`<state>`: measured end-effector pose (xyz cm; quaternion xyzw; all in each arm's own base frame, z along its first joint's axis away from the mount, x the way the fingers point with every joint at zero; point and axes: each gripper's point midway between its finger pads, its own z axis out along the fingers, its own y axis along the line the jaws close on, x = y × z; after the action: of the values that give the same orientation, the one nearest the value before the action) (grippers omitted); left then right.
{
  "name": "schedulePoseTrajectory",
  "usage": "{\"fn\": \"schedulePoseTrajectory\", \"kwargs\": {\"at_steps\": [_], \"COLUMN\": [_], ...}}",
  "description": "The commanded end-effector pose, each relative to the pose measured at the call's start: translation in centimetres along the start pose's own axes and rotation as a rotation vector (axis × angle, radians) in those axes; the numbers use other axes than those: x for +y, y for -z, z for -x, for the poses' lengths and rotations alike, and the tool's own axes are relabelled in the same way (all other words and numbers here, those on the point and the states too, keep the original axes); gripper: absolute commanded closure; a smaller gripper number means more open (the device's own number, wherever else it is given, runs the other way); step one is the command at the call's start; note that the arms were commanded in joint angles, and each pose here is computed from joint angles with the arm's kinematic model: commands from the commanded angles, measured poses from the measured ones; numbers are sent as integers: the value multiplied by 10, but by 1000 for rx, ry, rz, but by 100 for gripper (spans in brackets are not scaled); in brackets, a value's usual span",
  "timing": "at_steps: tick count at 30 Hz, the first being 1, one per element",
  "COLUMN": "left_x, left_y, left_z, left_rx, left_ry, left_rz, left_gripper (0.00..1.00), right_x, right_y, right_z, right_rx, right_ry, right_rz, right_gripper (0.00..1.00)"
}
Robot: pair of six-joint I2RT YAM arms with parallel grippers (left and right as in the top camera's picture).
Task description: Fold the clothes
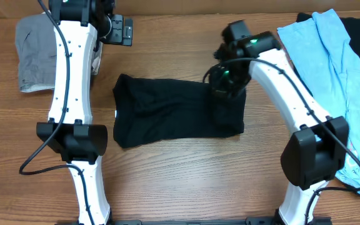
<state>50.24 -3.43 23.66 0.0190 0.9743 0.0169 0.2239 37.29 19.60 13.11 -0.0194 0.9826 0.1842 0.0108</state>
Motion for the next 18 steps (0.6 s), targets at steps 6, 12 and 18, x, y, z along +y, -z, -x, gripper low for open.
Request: {"fn": "schedulePoseTrajectory", "kwargs": {"at_steps": [6,12,18], "left_x": [0,-4,-25], "left_y": [-6,-5,-2], "left_z": [-4,-18,-49], "left_rx": [24,84,207], "left_ry": [27,38,-50], "left_rz": [-10,-72,-233], "left_gripper": [0,0,0], "right_x": [37,50,10], "right_y": [-36,-21,45], "right_z": [1,-7,16], "right_rx": [26,38,-94], "right_ry": [84,123,32], "right_rz": [48,124,63], "right_gripper": [55,55,43]}}
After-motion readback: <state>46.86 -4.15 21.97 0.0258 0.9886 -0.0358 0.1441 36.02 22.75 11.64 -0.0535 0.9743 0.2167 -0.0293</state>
